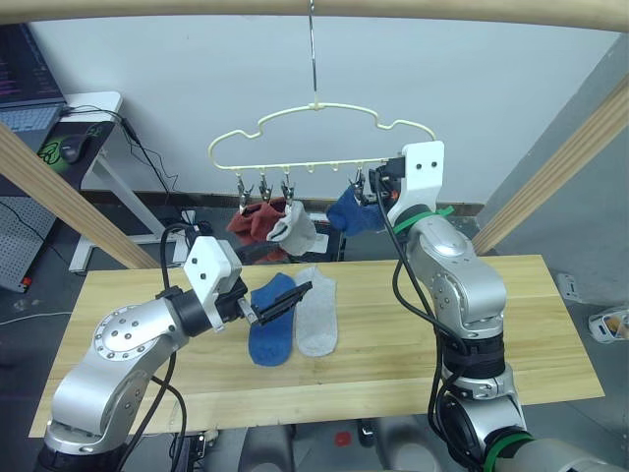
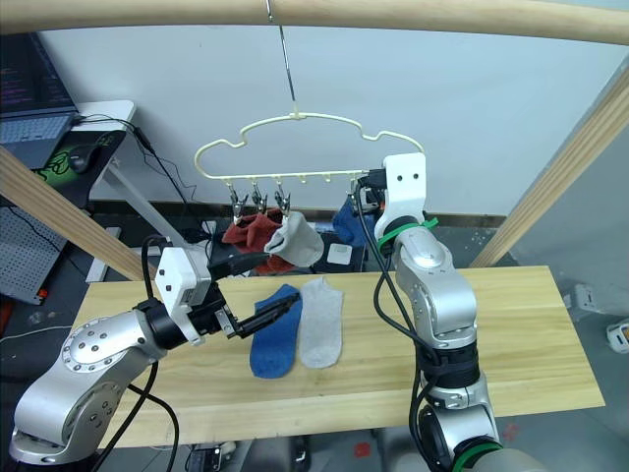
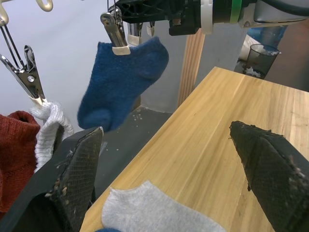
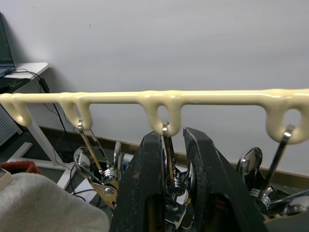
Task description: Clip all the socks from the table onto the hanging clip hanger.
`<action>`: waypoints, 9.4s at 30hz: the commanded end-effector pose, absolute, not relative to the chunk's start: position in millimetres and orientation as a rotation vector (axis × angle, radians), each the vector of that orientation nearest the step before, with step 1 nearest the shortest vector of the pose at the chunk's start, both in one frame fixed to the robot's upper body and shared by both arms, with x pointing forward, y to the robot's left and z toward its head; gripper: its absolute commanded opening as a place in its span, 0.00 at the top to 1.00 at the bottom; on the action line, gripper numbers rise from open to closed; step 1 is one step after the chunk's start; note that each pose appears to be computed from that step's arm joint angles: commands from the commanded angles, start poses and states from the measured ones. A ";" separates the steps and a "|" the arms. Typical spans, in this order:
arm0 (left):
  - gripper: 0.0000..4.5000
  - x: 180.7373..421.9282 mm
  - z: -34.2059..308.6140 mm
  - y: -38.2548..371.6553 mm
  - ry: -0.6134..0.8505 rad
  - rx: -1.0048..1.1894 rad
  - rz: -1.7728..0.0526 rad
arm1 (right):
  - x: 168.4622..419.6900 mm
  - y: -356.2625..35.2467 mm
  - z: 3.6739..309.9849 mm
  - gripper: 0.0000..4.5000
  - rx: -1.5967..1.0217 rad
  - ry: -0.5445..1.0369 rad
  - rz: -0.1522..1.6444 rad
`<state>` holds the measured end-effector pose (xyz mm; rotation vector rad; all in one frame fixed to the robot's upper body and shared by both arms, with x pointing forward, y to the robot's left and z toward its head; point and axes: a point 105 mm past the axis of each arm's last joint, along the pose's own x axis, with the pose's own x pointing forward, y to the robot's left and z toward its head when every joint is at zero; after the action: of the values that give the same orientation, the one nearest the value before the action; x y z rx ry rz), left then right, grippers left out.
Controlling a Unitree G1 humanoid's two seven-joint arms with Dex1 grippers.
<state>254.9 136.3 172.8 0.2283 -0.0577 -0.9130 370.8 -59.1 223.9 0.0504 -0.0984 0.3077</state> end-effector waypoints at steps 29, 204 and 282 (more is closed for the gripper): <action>0.00 251.6 179.6 135.7 -0.089 0.237 -0.915 | 358.3 -62.6 242.2 0.39 0.021 -0.184 0.226; 1.00 312.3 62.3 163.3 0.306 -0.100 -0.371 | 341.1 -42.5 255.2 1.00 0.057 -0.181 0.311; 1.00 357.3 193.2 48.0 -0.347 0.016 -0.857 | 332.9 -65.9 264.9 1.00 -0.012 -0.131 0.381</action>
<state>359.0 49.3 179.4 -0.0046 -0.2772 -0.8684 335.2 -61.4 257.1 -0.0247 -0.1072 0.3859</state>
